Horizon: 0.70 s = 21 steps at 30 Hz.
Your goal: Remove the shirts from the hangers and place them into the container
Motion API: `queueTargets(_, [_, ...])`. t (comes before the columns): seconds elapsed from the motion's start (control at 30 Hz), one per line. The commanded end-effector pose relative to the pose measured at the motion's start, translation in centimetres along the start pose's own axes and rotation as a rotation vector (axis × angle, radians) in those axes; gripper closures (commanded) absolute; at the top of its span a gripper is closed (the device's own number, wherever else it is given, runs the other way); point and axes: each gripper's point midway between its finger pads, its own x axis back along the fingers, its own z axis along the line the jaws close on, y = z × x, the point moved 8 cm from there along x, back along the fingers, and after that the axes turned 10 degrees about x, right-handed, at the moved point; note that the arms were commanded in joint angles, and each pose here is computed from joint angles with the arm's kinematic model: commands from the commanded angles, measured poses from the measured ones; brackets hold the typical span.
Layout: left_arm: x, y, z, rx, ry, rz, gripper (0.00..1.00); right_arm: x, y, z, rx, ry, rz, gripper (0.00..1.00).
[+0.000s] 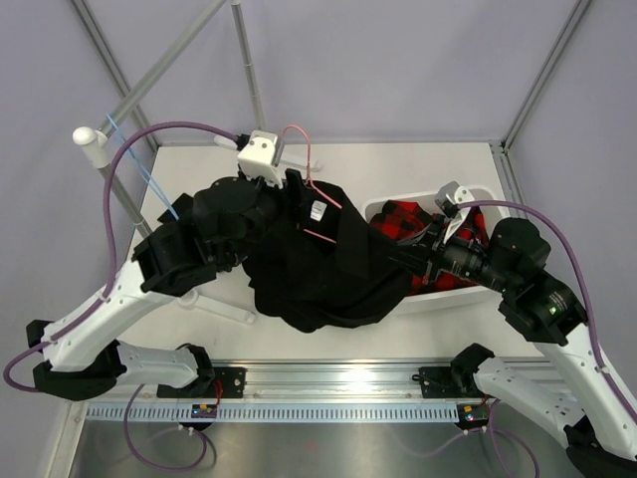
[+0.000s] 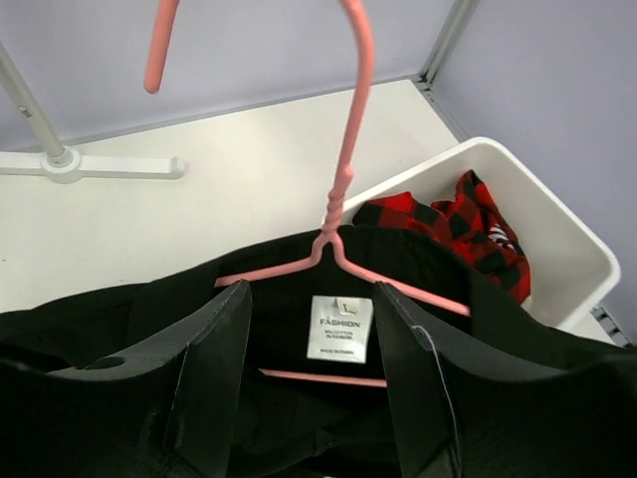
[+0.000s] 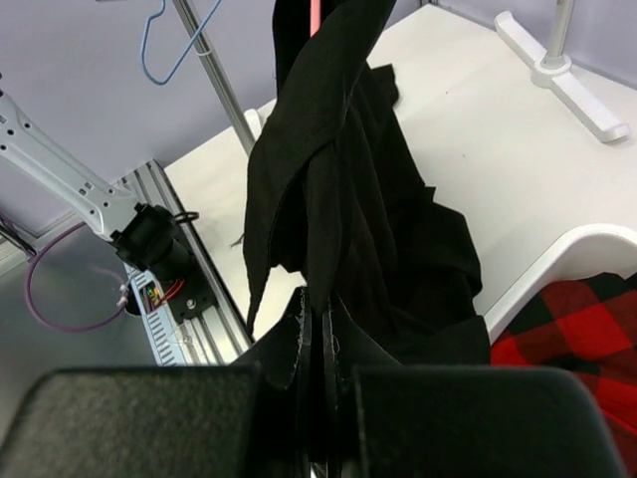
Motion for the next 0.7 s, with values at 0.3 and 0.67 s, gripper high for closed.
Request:
queueTargets(0.3, [0.7, 1.9, -1.4, 0.025, -0.093, -0.026, 0.43, 1.1, 1.5, 1.4, -0.006, 0.087, -0.053, 1.0])
queueTargets(0.67, [-0.4, 2.7, -1.7, 0.038, -0.042, -0.082, 1.0, 3.4, 1.9, 2.4, 0.003, 0.089, -0.068, 0.75])
